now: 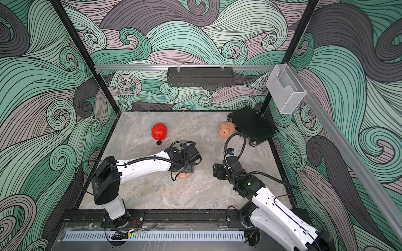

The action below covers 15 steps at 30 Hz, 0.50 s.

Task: Open piggy banks
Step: Adjust the piggy bank at the center of the board.

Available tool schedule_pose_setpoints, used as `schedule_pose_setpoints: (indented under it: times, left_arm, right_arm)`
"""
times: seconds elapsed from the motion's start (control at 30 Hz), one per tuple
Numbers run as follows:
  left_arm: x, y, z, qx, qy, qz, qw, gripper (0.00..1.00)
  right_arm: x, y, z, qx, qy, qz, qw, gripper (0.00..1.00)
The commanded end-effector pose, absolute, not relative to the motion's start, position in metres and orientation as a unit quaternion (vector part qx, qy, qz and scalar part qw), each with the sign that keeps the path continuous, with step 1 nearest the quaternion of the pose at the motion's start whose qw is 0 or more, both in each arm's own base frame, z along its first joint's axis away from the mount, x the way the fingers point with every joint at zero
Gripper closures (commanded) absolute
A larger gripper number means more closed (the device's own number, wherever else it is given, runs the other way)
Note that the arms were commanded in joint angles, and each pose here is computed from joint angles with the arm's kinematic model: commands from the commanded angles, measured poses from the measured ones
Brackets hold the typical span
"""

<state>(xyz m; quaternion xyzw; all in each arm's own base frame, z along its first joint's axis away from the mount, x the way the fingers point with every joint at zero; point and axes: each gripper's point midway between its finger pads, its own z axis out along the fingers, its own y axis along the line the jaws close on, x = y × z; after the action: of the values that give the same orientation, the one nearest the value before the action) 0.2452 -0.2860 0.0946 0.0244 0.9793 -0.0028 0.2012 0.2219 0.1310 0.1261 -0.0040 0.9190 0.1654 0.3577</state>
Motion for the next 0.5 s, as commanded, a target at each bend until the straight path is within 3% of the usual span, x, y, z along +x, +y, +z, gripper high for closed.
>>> schedule_pose_setpoints:
  times: [0.0, 0.3, 0.47]
  left_arm:
    - [0.245, -0.287, 0.091, 0.019, 0.98, 0.008, 0.198, 0.21]
    - [0.244, -0.287, 0.1, 0.025, 0.978, -0.013, 0.207, 0.25]
    - [0.244, -0.301, 0.108, 0.047, 0.975, -0.075, 0.206, 0.26]
  right_arm:
    - [0.222, 0.131, 0.126, -0.009, 0.92, 0.164, 0.356, 0.25]
    - [0.225, 0.136, 0.124, 0.0, 0.917, 0.18, 0.355, 0.23]
    - [0.233, 0.145, 0.116, 0.019, 0.924, 0.188, 0.333, 0.2]
